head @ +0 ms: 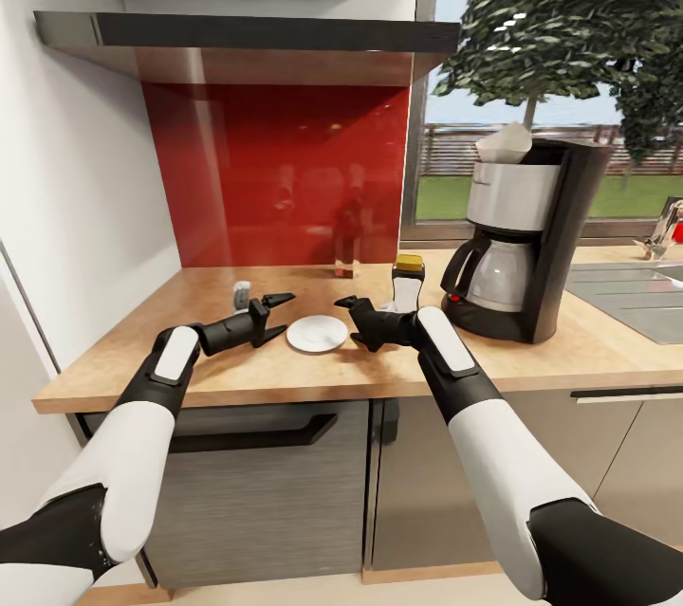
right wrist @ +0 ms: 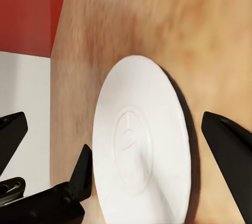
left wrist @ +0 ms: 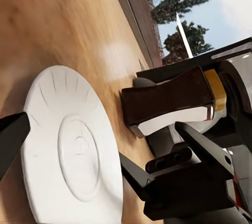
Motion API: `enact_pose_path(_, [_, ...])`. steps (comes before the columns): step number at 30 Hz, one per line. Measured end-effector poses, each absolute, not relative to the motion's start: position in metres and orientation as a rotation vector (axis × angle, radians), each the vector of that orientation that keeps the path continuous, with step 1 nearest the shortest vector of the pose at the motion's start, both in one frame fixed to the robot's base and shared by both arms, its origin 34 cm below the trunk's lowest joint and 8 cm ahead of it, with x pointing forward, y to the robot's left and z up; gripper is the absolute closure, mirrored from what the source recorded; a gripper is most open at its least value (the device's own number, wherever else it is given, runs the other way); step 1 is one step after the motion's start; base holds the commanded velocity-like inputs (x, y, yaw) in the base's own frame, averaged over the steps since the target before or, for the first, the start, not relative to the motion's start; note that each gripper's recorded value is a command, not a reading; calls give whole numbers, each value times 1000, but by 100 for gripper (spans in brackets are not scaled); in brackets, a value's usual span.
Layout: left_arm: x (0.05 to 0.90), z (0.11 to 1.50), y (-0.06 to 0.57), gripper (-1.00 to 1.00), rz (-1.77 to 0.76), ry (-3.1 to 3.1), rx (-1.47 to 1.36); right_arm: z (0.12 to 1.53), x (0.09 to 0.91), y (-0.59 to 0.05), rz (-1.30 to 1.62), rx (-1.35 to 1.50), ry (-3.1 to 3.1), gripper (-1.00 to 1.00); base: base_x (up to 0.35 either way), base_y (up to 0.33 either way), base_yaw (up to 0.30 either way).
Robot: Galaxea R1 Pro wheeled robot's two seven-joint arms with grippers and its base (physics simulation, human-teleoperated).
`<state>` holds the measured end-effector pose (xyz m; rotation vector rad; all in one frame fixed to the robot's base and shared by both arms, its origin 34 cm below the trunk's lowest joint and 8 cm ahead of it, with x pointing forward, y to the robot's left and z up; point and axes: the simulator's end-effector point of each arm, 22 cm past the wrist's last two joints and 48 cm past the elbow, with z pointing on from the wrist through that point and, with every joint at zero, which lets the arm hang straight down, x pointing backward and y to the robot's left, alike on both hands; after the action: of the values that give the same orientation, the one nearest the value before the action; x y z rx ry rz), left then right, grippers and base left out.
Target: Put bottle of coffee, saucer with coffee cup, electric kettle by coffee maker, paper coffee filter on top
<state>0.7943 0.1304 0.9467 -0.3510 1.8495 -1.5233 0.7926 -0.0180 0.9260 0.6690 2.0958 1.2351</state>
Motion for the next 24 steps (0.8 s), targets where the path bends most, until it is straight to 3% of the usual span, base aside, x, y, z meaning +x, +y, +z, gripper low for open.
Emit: enact_pose_path(24, [791,949,108,-100,-1557,1852,-333,925,793,-18,1231,668,2099,-100,0,0,0])
